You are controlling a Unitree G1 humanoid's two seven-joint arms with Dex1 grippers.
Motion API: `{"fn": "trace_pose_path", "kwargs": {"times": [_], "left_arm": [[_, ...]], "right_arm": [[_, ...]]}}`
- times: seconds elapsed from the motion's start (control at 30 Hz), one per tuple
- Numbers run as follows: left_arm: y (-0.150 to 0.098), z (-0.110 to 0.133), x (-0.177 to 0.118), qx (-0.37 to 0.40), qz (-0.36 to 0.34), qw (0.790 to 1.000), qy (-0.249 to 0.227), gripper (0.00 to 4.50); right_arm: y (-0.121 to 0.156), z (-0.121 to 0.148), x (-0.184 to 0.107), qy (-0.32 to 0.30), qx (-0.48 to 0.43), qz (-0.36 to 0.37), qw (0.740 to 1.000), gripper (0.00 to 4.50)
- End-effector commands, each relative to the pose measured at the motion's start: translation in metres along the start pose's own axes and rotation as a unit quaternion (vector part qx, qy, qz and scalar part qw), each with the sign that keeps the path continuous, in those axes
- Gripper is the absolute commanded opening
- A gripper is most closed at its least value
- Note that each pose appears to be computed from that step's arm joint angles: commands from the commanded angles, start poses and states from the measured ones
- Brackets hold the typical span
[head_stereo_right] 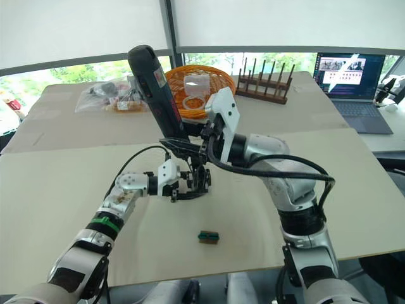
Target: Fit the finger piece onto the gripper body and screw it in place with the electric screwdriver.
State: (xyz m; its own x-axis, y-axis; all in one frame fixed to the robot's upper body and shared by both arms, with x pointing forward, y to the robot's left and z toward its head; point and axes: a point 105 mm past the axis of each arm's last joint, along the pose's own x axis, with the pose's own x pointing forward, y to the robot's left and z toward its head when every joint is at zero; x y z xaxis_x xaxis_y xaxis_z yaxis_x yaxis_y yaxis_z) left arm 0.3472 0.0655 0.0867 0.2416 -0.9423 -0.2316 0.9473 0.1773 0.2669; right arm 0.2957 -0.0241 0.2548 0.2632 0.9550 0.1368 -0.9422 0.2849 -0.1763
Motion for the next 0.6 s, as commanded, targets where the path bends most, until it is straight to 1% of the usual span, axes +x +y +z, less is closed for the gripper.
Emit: {"fn": "trace_pose_path", "kwargs": {"times": [0.03,0.27,0.37,0.47,0.6], "left_arm": [[0.002,0.004,0.001,0.012,0.0,1.0,-0.007,2.32],[0.004,0.002,0.0,0.013,-0.002,1.0,-0.001,2.32],[0.005,0.002,0.0,0.014,-0.003,1.0,-0.001,2.32],[0.004,0.002,0.0,0.016,-0.004,1.0,0.0,2.32],[0.004,0.002,0.0,0.018,-0.006,1.0,0.0,2.32]], "right_arm": [[0.009,0.013,-0.007,-0.037,-0.034,0.018,0.999,1.93],[0.002,-0.007,-0.015,-0.029,-0.028,0.002,0.999,1.93],[-0.003,-0.017,-0.016,-0.014,-0.028,-0.01,0.999,1.93],[-0.007,-0.025,-0.016,0.001,-0.003,-0.02,1.0,1.93],[-0.008,-0.029,-0.015,0.005,0.019,-0.015,1.0,1.93]]}}
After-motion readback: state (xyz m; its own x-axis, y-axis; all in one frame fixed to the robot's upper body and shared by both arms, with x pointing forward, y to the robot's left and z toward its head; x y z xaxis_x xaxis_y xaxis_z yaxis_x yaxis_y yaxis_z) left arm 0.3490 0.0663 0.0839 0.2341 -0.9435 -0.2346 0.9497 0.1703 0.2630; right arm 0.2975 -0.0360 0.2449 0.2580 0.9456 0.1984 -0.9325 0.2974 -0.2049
